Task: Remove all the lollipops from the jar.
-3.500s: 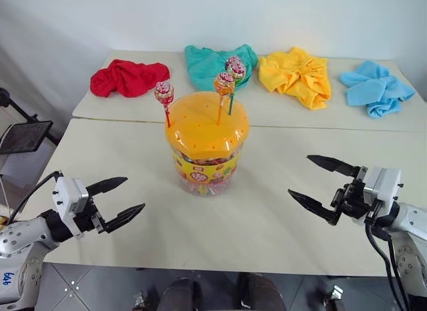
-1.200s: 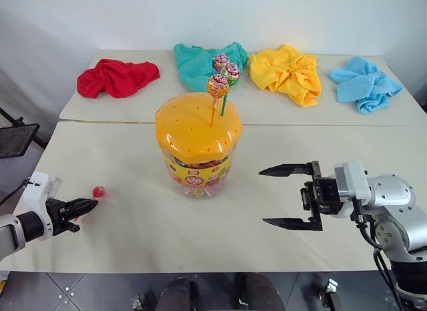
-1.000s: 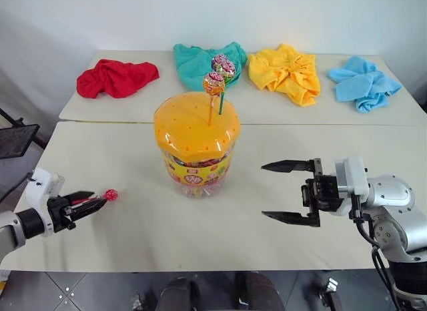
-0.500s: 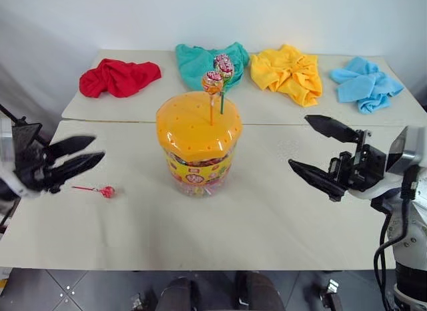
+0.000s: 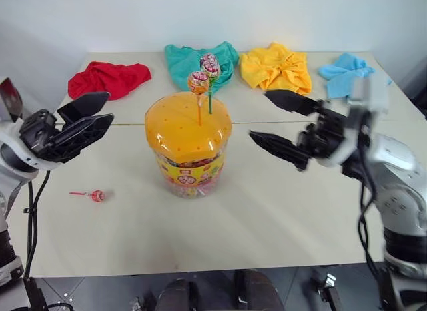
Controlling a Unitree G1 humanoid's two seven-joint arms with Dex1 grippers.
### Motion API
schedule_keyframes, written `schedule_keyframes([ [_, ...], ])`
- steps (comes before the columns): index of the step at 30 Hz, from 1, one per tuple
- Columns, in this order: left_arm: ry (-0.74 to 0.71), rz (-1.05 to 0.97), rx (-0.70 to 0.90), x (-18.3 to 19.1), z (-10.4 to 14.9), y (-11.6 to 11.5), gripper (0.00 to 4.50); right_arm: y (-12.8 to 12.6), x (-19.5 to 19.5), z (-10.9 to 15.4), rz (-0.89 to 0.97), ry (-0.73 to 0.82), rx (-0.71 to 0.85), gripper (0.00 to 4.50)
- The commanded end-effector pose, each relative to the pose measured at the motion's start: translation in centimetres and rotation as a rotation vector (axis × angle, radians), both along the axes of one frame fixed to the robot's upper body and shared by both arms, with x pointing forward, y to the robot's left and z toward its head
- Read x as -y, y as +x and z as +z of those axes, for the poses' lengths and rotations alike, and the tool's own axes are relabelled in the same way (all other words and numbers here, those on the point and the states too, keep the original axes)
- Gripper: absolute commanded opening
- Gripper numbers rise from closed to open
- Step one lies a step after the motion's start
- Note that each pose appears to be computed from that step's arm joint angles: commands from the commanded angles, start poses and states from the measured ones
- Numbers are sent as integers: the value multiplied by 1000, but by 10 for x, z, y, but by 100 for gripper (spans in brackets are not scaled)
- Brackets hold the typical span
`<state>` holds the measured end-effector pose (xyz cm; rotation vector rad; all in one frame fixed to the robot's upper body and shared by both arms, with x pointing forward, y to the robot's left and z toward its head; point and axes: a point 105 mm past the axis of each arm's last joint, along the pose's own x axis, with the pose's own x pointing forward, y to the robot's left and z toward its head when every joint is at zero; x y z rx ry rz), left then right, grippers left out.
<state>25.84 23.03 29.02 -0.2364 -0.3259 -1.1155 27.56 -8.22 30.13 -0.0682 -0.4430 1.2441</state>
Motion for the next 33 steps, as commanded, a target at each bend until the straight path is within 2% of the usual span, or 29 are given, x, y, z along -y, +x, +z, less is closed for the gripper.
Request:
schedule_keyframes([
  [1,-18,19,81,-6,2,-12,448,10,-16,5,13,-23,-28,450],
  [7,-22,8,81,-4,-11,-21,448,18,-34,8,72,-44,-46,450],
  [10,-131,-54,115,-6,-5,-33,448,22,-40,10,88,-46,-51,450],
  [13,-122,-41,80,-6,-11,-33,450,26,-43,12,82,-44,-43,392],
  [24,-138,-60,96,0,-15,-36,450,22,-48,16,133,-24,-18,24],
  [25,-155,-62,108,-1,-13,-36,450,22,-47,19,136,1,-12,2],
  [28,-178,-70,123,-1,-9,-35,450,22,-41,29,148,100,18,2],
  [30,-163,-96,124,1,-9,-33,450,23,-20,44,155,225,53,2],
  [32,-106,-145,121,8,-11,-32,450,28,23,54,70,246,52,2],
  [33,-46,-162,114,14,-16,-31,450,34,43,46,-26,148,44,2],
])
